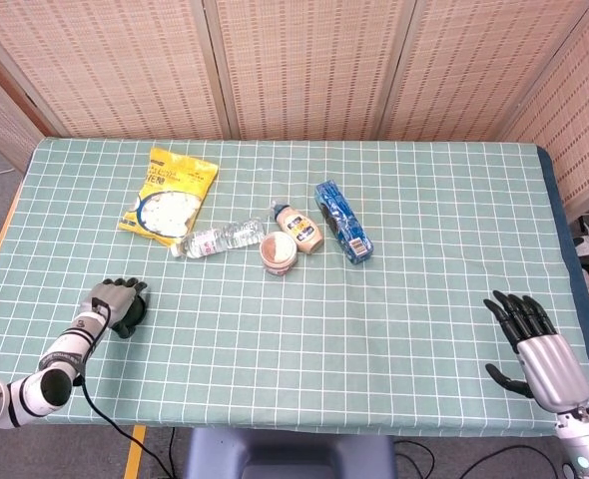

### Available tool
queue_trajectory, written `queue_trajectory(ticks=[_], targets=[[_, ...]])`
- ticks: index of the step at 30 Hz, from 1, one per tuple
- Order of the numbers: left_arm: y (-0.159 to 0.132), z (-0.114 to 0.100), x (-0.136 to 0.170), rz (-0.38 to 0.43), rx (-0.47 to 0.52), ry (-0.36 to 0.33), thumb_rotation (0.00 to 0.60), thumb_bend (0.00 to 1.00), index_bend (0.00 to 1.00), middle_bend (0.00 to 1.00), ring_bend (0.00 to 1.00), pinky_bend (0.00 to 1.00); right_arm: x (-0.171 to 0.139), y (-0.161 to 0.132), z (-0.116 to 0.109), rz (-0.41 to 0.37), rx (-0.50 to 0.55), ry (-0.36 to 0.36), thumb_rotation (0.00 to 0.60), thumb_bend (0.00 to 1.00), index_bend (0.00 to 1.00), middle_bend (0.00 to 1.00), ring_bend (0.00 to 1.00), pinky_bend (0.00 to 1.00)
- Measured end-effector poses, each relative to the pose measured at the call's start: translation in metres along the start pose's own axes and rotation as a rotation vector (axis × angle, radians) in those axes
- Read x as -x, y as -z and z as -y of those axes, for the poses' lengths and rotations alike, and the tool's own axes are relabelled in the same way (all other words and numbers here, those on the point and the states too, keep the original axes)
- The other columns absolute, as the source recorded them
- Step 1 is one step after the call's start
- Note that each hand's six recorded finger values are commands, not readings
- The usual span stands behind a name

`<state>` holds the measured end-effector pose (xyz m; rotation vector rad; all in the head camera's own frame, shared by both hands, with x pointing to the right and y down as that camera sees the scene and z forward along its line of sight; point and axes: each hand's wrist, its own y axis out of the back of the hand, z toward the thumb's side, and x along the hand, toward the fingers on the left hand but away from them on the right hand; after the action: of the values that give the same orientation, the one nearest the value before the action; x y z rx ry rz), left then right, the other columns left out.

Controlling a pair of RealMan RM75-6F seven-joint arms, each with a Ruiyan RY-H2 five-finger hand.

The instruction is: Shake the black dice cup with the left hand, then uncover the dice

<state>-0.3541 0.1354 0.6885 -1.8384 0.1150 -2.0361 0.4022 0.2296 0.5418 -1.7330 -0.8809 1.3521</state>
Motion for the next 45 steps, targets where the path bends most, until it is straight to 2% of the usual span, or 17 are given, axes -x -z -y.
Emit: queue_trajectory(ticks=[6,12,18,23,30,32,36,45], targets=[[0.004,0.003,-0.002,-0.017,-0.004,0.004,0.6,0.35,0.0,0.0,0.0,0.12,0.0,0.001,0.0,0.006,-0.001,-0.005,0.6,0.15,0.0,0.0,0.0,0.0],[0.004,0.002,-0.004,-0.016,-0.005,0.012,0.6,0.35,0.06,0.0,0.0,0.16,-0.001,0.0,0.001,0.003,-0.003,-0.003,0.6,0.15,0.0,0.0,0.0,0.0],[0.001,0.001,-0.008,-0.015,-0.015,0.021,0.6,0.36,0.08,0.01,0.0,0.17,-0.001,0.0,0.0,0.005,-0.004,0.0,0.6,0.15,0.0,0.0,0.0,0.0],[0.002,0.002,-0.01,-0.028,-0.028,0.025,0.6,0.36,0.13,0.04,0.01,0.2,-0.001,0.001,0.001,0.006,-0.006,-0.004,0.6,0.15,0.0,0.0,0.0,0.0],[0.006,0.005,-0.01,-0.049,-0.029,0.041,0.6,0.36,0.19,0.1,0.08,0.29,-0.001,0.0,0.0,0.006,-0.001,0.001,0.6,0.15,0.0,0.0,0.0,0.0],[0.006,0.005,-0.01,-0.052,-0.033,0.042,0.6,0.35,0.19,0.12,0.1,0.31,-0.001,0.0,0.0,0.005,0.0,0.002,0.6,0.15,0.0,0.0,0.0,0.0],[0.007,0.006,-0.009,-0.056,-0.043,0.034,0.6,0.36,0.11,0.12,0.11,0.34,-0.001,0.001,-0.001,0.009,-0.005,0.007,0.6,0.15,0.0,0.0,0.0,0.0],[0.013,0.011,-0.005,-0.072,-0.064,0.03,0.6,0.35,0.12,0.11,0.12,0.38,-0.002,0.0,-0.001,0.006,0.004,0.008,0.6,0.15,0.0,0.0,0.0,0.0]])
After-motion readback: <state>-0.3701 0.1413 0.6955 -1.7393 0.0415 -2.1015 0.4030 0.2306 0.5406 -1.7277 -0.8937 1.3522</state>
